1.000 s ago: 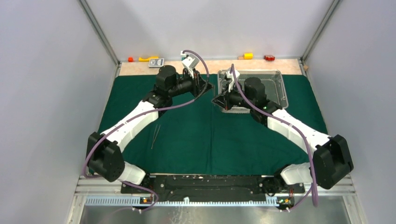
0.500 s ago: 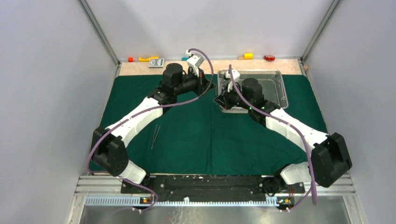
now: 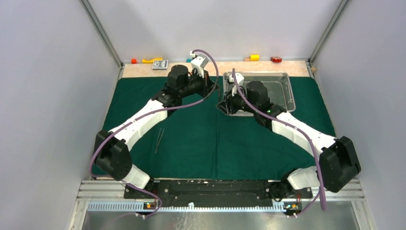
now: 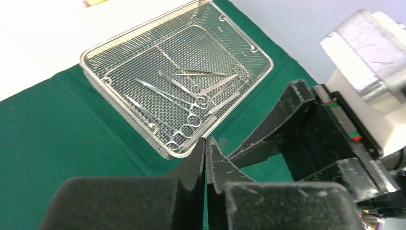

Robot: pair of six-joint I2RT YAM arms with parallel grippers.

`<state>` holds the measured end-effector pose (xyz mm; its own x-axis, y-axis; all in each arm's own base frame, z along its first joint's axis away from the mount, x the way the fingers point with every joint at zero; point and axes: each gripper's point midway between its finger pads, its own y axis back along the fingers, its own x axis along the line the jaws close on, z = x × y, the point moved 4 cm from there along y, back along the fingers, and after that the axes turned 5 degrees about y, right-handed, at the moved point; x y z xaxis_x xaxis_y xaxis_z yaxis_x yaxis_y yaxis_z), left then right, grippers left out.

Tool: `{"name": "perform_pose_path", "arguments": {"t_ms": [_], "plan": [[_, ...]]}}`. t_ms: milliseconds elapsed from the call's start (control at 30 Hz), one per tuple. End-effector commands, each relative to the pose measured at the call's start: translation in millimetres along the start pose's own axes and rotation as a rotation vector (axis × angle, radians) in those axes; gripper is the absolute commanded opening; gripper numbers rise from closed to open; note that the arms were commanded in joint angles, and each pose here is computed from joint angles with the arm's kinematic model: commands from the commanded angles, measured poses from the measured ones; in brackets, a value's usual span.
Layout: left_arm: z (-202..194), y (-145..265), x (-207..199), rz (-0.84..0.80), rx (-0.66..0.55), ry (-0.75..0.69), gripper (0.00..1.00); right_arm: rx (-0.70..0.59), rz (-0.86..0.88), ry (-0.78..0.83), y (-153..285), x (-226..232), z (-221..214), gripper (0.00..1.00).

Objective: Open and lay out the surgical kit
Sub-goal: Place the medical item in the surgical kit.

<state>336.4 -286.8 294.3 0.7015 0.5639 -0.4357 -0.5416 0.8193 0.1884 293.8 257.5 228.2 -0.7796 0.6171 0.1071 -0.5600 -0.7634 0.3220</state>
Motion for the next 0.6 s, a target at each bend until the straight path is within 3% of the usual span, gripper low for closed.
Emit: {"name": "perform_pose_path", "arguments": {"t_ms": [0,133,400,567], "plan": [[17,17,-3,0.049,-0.057,-0.062,0.0,-0.072,0.054,0.078,9,9,28,0.43],[-8,30,9,0.128,0.049,-0.07,0.0,-0.074,0.077,0.101,18,6,25,0.47],[-100,74,53,0.376,0.453,0.016,0.0,-0.124,-0.035,0.163,40,-32,27,0.48],[-136,102,79,0.485,0.596,0.086,0.0,-0.098,-0.1,0.149,41,-57,17,0.48]]}}
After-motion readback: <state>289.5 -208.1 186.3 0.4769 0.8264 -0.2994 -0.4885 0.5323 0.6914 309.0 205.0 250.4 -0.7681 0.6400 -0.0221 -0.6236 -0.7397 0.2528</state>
